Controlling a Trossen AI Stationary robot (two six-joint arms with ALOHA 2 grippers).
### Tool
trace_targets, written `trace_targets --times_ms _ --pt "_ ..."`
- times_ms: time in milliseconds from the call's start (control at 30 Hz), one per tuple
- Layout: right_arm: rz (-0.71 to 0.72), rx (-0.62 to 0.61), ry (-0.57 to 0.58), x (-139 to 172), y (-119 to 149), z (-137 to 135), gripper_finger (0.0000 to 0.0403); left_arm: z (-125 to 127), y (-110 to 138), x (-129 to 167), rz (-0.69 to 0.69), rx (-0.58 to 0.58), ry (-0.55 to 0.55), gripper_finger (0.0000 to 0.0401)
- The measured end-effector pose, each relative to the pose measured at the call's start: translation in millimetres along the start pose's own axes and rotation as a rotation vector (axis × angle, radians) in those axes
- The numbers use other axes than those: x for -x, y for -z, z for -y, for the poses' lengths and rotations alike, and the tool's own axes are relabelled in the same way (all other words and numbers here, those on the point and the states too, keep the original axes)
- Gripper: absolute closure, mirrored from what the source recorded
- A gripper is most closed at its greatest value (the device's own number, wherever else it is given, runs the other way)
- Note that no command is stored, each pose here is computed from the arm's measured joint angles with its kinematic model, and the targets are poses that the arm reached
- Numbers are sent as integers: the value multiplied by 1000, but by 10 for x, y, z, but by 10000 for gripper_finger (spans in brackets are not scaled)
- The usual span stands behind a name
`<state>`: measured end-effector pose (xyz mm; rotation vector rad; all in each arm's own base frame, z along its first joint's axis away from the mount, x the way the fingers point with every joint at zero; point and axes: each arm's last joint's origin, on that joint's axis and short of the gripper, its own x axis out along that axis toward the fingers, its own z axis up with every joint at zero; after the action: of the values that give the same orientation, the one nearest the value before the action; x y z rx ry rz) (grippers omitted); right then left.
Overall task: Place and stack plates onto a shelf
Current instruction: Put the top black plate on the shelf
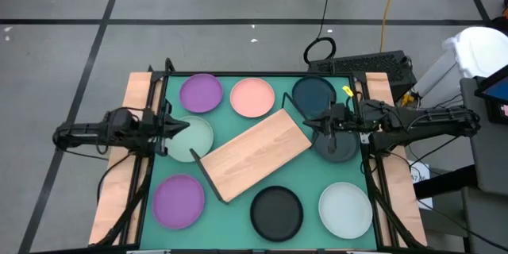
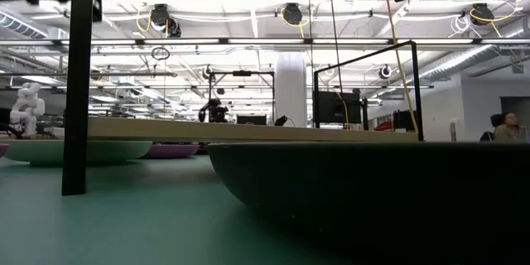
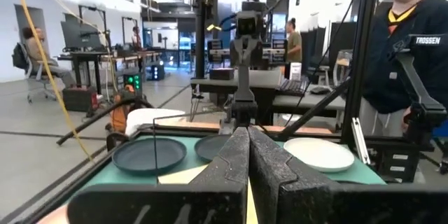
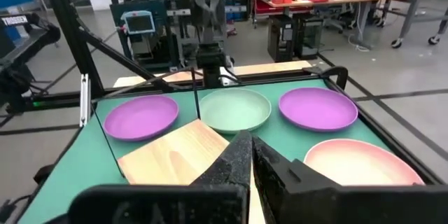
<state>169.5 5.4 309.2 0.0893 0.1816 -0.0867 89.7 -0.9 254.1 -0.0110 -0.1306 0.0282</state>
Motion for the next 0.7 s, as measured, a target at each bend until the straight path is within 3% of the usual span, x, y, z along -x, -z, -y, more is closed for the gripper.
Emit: trace_targets --times_ms 400,700 --pt "-30 -35 7 1 29 4 403 31 -793 -467 -190 -28 1 398" --pt "-52 -32 10 1 50 6 403 85 -740 -699 -299 -12 30 398"
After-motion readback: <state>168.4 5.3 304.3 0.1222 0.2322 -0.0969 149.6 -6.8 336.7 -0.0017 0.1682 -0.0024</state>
